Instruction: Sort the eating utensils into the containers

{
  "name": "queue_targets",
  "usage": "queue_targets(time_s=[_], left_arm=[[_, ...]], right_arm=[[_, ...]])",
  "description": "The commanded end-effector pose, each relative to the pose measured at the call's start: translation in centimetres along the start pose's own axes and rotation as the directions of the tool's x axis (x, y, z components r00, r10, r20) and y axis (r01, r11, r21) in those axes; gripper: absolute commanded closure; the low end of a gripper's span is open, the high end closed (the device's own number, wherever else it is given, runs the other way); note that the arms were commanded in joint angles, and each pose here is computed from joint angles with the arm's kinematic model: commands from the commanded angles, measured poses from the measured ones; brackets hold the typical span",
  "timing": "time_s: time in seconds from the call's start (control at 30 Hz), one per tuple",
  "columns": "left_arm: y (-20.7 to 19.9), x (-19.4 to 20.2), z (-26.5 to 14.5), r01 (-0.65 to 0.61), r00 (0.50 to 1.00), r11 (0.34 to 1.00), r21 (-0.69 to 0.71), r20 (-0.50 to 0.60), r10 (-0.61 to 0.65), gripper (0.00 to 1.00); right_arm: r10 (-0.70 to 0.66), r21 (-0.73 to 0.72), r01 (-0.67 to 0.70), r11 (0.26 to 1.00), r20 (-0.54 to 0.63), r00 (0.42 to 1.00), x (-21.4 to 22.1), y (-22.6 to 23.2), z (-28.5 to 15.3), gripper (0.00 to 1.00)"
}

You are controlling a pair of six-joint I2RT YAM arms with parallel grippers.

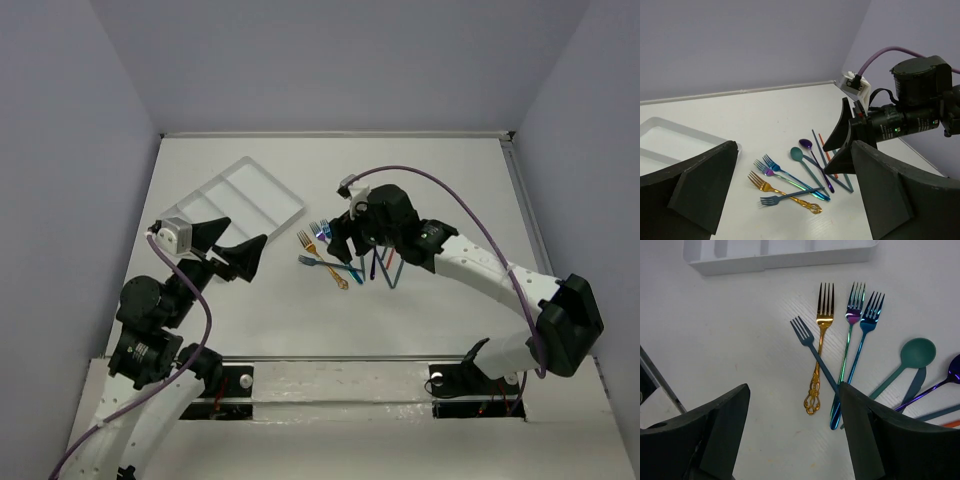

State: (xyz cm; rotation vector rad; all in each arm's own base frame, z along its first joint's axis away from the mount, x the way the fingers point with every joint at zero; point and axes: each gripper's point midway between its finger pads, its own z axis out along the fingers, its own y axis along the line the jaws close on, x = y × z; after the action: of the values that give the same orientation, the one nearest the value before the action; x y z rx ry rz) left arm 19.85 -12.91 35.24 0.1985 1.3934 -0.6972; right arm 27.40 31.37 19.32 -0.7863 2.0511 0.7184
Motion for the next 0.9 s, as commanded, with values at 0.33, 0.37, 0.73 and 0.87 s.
queue_targets(time_s=[0.33, 0.37, 0.73, 0.87], left_arm=[[-1.1, -2.2, -0.1, -0.028, 0.998, 0.999, 0.042, 0.051, 0.026, 0.01], [-1.1, -2.2, -0.1, -0.028, 0.998, 0.999, 0.040, 0.052, 0.026, 0.01], [-1.0, -1.8, 0.2, -0.025, 0.999, 0.999, 0.038, 0.037, 0.024, 0.01], [-0.8, -1.7, 0.4, -0.025, 0.999, 0.999, 0.031, 0.030, 0.024, 0.01]], right_arm=[[-0.168, 0.025, 0.171, 0.985, -0.105, 0.980, 1.7, -1.9, 3.1, 0.38], [-0.178, 0.015, 0.181, 0.983, -0.106, 0.978, 1.6, -1.8, 3.3, 0.38], [-0.209, -0.010, 0.213, 0.977, -0.256, 0.944, 4.5, -3.1, 6.9, 0.47], [-0.204, -0.037, 0.202, 0.979, -0.289, 0.935, 5.6, -3.0, 8.0, 0.52]])
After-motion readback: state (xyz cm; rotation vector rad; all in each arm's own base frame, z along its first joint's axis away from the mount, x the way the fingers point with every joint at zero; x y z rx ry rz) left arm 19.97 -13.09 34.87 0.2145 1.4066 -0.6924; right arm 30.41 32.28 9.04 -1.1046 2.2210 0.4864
